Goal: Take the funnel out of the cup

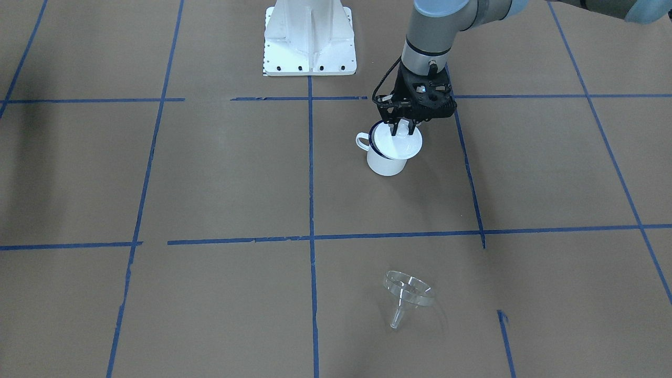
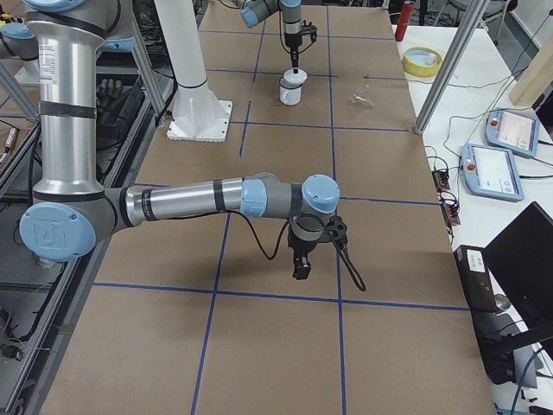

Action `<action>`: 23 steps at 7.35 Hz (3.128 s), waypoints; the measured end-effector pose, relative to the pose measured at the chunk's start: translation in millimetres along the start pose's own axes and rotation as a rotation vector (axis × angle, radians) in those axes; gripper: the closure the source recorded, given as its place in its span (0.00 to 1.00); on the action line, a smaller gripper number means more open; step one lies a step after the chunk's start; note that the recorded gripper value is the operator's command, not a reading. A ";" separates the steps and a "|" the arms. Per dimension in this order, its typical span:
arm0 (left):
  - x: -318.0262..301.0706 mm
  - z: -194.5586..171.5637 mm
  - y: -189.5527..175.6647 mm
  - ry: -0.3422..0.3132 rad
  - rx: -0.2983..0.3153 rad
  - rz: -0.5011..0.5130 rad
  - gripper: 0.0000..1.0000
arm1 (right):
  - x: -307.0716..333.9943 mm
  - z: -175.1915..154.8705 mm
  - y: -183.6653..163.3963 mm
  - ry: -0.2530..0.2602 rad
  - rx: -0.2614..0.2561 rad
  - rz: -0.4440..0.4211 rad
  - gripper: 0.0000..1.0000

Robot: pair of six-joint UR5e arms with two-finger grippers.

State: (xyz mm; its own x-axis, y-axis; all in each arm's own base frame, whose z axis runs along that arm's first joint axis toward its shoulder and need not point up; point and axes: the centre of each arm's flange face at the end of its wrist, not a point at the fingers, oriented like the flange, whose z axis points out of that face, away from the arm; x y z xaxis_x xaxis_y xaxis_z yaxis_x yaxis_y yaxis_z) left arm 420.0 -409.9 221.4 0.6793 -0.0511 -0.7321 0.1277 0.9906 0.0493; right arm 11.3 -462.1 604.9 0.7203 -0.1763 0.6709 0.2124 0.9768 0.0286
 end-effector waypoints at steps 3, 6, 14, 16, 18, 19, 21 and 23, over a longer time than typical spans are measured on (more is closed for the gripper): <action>1.5 3.2 7.3 0.000 -0.012 0.008 1.00 | 0.2 0.2 0.1 0.000 -0.001 0.001 0.00; 6.1 10.0 18.6 -0.002 -0.030 0.022 1.00 | 0.2 0.2 0.0 0.000 -0.001 0.001 0.00; 4.7 15.2 19.0 -0.012 -0.031 0.023 0.37 | 0.2 0.2 -0.1 0.000 0.000 0.000 0.00; 4.6 15.4 18.8 -0.013 -0.031 0.022 0.01 | 0.2 0.2 -0.1 0.000 0.000 0.000 0.00; 4.4 14.3 18.9 -0.011 -0.027 0.026 0.00 | 0.0 0.0 -0.3 0.000 0.000 0.000 0.00; 3.2 11.5 17.3 -0.007 -0.023 0.042 0.00 | 0.0 -0.1 -0.2 0.000 0.000 0.000 0.00; -21.6 -4.5 2.3 -0.002 0.004 0.162 0.00 | 0.0 0.0 0.0 0.000 0.000 0.000 0.00; -101.8 -34.1 -44.7 -0.015 0.007 0.303 0.00 | 0.1 0.1 0.0 0.000 0.000 0.000 0.00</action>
State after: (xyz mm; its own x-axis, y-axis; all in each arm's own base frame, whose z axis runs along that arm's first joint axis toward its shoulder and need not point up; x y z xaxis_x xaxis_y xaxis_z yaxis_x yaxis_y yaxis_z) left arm 320.6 -444.7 270.5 0.6977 0.2446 -0.6734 -0.0775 0.9602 0.2684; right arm 11.4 -462.1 605.1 0.7203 -0.1760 0.6710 0.2124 0.9768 0.0281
